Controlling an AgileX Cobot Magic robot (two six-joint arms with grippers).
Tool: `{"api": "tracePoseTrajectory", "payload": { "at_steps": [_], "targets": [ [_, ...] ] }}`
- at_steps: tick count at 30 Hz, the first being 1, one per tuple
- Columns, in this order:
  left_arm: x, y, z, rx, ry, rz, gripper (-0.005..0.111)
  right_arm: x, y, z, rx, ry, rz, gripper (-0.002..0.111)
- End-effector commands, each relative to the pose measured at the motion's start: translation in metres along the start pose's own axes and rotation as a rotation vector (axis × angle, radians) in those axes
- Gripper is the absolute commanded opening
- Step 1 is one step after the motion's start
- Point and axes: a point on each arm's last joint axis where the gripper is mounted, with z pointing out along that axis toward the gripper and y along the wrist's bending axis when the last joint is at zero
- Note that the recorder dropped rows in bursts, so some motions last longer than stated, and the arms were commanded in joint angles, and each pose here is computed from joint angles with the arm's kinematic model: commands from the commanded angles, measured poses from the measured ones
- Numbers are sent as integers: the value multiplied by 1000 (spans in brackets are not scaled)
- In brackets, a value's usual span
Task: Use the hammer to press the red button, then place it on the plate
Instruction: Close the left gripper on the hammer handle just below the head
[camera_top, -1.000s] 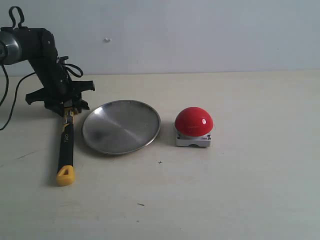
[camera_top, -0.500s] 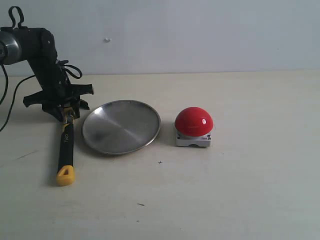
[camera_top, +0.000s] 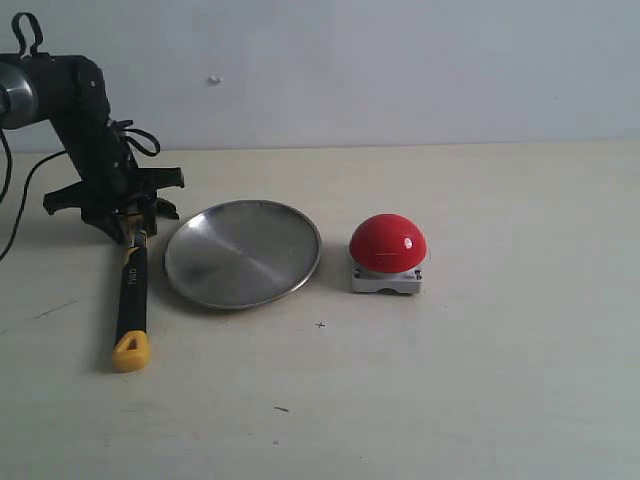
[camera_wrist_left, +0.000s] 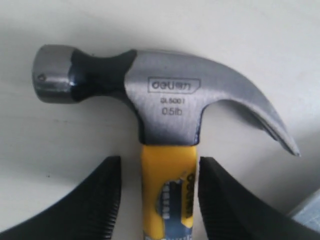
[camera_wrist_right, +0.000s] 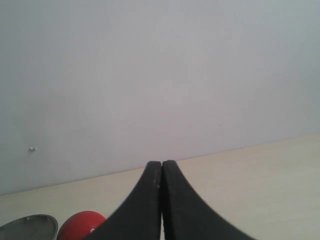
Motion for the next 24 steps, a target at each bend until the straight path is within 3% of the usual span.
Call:
{"api": "tracePoseTrajectory", "payload": {
  "at_steps": [1,8,18,24],
  "targets": [
    [-3,4,-2,-3,-9,-1,48,1,0,0,-4,-4,-7,0],
    [-4,4,-2,1,-21,7,43,1,0,0,-4,-4,-7,0],
    [-4,3,-2,4,-23,26,20,1,0,0,-4,-4,-7,0],
    [-6,2,-2,11,-47,28,20,1,0,0,-4,-4,-7,0]
  ]
}}
